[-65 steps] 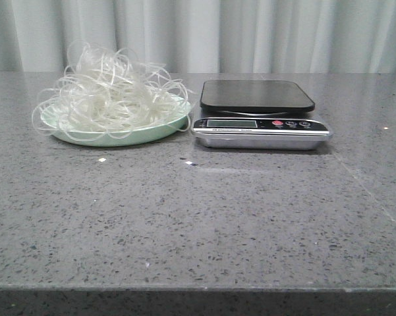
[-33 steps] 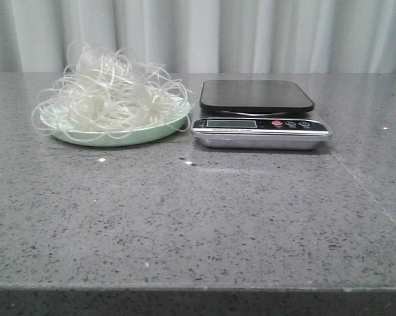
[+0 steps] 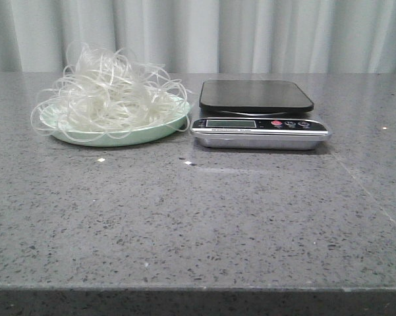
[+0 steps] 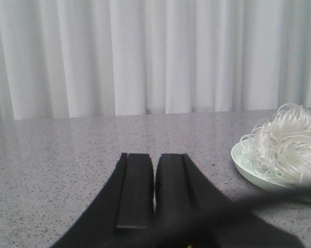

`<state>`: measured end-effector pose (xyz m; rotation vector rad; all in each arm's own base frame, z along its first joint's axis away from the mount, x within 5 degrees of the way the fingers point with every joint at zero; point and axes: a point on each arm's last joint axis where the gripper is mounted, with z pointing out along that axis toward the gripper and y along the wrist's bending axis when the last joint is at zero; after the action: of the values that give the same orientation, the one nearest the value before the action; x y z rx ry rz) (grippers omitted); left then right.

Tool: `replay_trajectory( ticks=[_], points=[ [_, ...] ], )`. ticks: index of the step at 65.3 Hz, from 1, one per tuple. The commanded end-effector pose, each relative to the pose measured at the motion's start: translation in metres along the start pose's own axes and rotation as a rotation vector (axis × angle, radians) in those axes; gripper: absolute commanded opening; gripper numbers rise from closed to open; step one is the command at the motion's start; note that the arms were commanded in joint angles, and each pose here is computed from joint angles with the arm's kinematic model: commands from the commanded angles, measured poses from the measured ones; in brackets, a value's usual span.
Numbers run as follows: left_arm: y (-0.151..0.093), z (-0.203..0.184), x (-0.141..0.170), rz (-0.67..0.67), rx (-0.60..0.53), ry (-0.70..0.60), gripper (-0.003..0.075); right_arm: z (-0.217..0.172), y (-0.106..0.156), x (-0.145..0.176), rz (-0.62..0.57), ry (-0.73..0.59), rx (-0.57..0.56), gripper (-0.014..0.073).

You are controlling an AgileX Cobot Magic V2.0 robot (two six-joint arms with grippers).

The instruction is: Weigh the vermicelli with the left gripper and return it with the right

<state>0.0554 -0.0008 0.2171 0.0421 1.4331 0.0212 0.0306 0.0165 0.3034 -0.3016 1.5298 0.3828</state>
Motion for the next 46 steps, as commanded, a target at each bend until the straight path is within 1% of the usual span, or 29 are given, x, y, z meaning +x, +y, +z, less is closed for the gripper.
replay_trajectory(
  ticks=[1, 6, 10, 11, 12, 13, 21, 25, 26, 38, 46],
  points=[
    [0.0, -0.002, -0.006, -0.013, -0.001, -0.097, 0.0134, 0.0, 0.0, -0.012, -0.003, -0.084, 0.016, 0.0161],
    [0.0, -0.002, -0.006, -0.013, -0.001, -0.097, 0.0134, 0.003, -0.003, -0.007, -0.006, -0.091, 0.062, 0.0161],
    [0.0, -0.002, -0.006, -0.013, -0.001, -0.097, 0.0134, 0.007, -0.008, -0.001, -0.013, -0.125, 0.159, 0.0161],
    [0.0, -0.002, -0.006, -0.013, -0.001, -0.097, 0.0134, 0.007, -0.008, -0.001, -0.013, -0.125, 0.159, 0.0161],
    [0.0, -0.002, -0.006, -0.013, -0.001, -0.097, 0.0134, 0.008, -0.011, 0.002, -0.018, -0.142, 0.206, 0.0161],
    [0.0, -0.002, -0.006, -0.013, -0.001, -0.097, 0.0134, 0.008, -0.011, 0.001, -0.02, -0.156, 0.215, 0.0161],
    [0.0, -0.002, -0.006, -0.013, -0.001, -0.097, 0.0134, 0.011, -0.021, 0.021, -0.038, -0.199, 0.362, 0.0159],
    [0.0, -0.002, -0.006, -0.013, -0.001, -0.097, 0.0134, 0.011, -0.023, 0.034, -0.04, -0.199, 0.391, 0.0157],
    [0.0, -0.002, -0.006, -0.013, -0.001, -0.097, 0.0134, 0.009, -0.023, 0.036, -0.045, -0.222, 0.399, 0.0157],
    [0.0, -0.002, -0.006, -0.013, -0.001, -0.097, 0.0134, 0.009, -0.026, 0.067, -0.051, -0.249, 0.409, 0.0157],
    [0.0, -0.002, -0.006, -0.013, -0.001, -0.095, 0.0134, 0.01, -0.028, 0.079, -0.055, -0.266, 0.416, 0.0157]
  ],
)
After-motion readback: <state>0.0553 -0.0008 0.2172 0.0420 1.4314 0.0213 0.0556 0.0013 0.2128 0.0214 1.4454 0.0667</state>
